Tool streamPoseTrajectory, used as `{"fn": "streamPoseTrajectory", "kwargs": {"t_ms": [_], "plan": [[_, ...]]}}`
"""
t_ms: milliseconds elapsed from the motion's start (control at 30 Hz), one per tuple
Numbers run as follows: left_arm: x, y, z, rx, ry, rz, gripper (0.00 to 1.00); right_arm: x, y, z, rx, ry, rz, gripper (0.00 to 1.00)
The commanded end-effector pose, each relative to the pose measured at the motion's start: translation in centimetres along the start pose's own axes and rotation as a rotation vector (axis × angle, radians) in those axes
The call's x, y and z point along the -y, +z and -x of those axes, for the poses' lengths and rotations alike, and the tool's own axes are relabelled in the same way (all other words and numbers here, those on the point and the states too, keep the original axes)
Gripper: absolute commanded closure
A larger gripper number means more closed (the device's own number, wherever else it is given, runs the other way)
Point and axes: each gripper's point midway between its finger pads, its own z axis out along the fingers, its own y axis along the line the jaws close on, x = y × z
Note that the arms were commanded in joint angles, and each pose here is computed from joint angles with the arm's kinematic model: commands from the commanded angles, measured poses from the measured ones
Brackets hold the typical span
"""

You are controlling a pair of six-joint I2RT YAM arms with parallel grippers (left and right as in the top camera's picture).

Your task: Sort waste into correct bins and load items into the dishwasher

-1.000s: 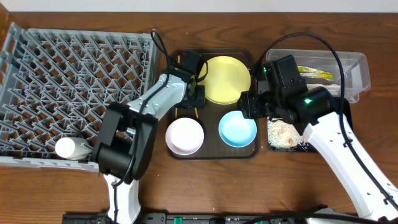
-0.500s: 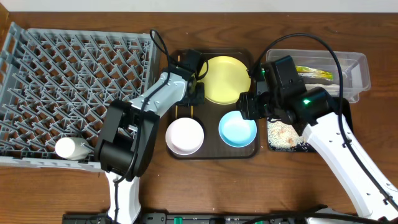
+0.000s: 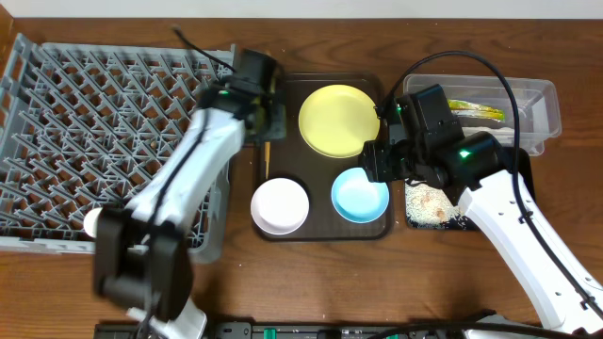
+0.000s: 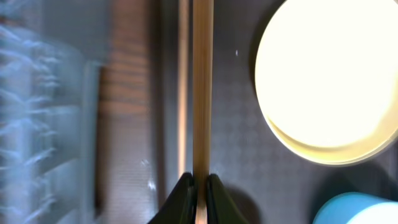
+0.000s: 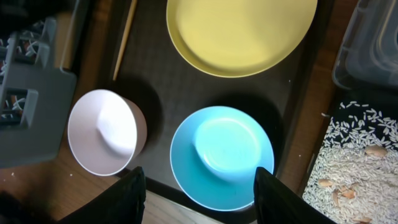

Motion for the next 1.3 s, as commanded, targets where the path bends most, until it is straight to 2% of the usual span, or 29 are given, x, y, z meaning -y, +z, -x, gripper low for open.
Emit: {"fn": "streamPoseTrajectory", "kwargs": {"t_ms": [0, 167, 400, 767, 1267], "plan": [[-2.6, -3.9, 1.3, 0.076, 0.047, 0.074, 0.92, -0.4, -0.4, 0.4, 0.016, -0.004, 0.006, 0.46], [-7.5, -6.4, 0.1, 0.038, 0.102, 0.212, 0.92, -0.4, -0.4, 0.4, 0.017, -0.004, 0.006, 0.46], [-11.7, -2.5, -2.8, -0.091, 0.058, 0.253, 0.92, -0.4, -0.4, 0.4, 0.016, -0.003, 0.005, 0.46], [-12.2, -0.3, -4.5, -0.189, 0.056, 0.248, 0.93, -0.5, -0.4, 0.5, 0.021, -0.004, 0.007, 0.46], [-12.1, -0.3, -4.6, -0.193, 0.055, 0.242, 0.93, -0.3, -0.4, -0.1, -0.005, 0.001, -0.001, 0.45]]}}
